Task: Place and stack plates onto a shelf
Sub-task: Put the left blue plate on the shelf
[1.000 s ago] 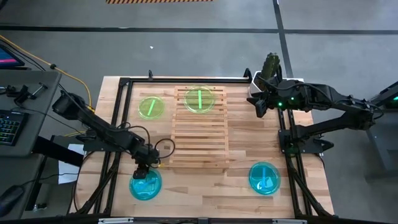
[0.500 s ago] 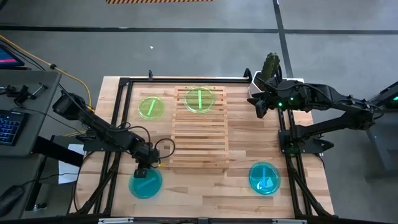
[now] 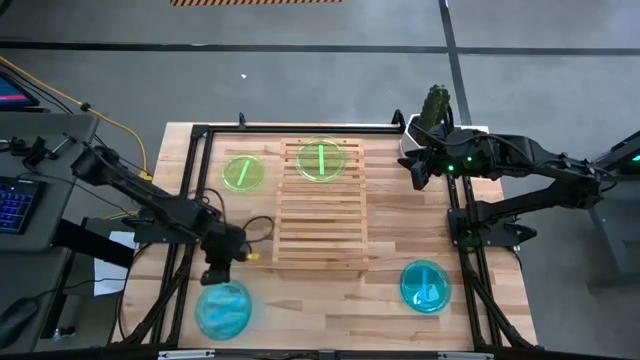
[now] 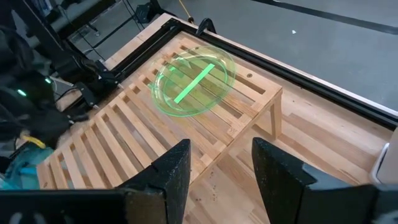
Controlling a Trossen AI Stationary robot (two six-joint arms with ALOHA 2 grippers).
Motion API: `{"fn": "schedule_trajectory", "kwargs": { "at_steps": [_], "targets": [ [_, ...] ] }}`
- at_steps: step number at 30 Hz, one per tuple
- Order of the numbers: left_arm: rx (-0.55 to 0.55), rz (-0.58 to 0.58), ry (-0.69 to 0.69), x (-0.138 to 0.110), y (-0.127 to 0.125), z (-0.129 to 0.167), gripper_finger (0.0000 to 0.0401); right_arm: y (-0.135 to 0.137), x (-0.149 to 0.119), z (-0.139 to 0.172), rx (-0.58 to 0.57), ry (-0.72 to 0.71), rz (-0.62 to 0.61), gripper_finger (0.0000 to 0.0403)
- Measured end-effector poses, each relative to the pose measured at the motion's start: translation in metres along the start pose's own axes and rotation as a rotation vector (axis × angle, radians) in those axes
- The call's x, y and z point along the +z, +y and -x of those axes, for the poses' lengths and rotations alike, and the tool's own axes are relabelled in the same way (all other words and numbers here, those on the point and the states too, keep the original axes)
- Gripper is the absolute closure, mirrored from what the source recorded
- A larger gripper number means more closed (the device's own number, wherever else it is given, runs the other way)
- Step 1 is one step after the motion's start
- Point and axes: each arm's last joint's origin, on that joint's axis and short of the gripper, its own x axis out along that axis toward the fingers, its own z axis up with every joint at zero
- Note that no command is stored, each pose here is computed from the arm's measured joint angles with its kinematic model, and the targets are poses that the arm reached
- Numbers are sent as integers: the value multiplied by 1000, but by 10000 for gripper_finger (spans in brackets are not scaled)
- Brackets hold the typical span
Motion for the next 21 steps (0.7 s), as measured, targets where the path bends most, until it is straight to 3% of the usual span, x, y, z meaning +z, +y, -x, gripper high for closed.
{"fn": "schedule_trajectory", "kwargs": {
  "at_steps": [7, 12, 17, 21],
  "targets": [
    [-132, 105, -169, 0, -38, 61, 401, 0, 0, 0, -3, 2, 26, 249],
    [-219, 212, -374, 13, -65, 110, 401, 0, 0, 0, -4, 4, 28, 249],
    [-201, 293, -578, 44, -76, 147, 401, 0, 0, 0, -4, 5, 39, 249],
    [-132, 298, -630, 82, -71, 157, 401, 0, 0, 0, -4, 5, 47, 249]
  ]
}}
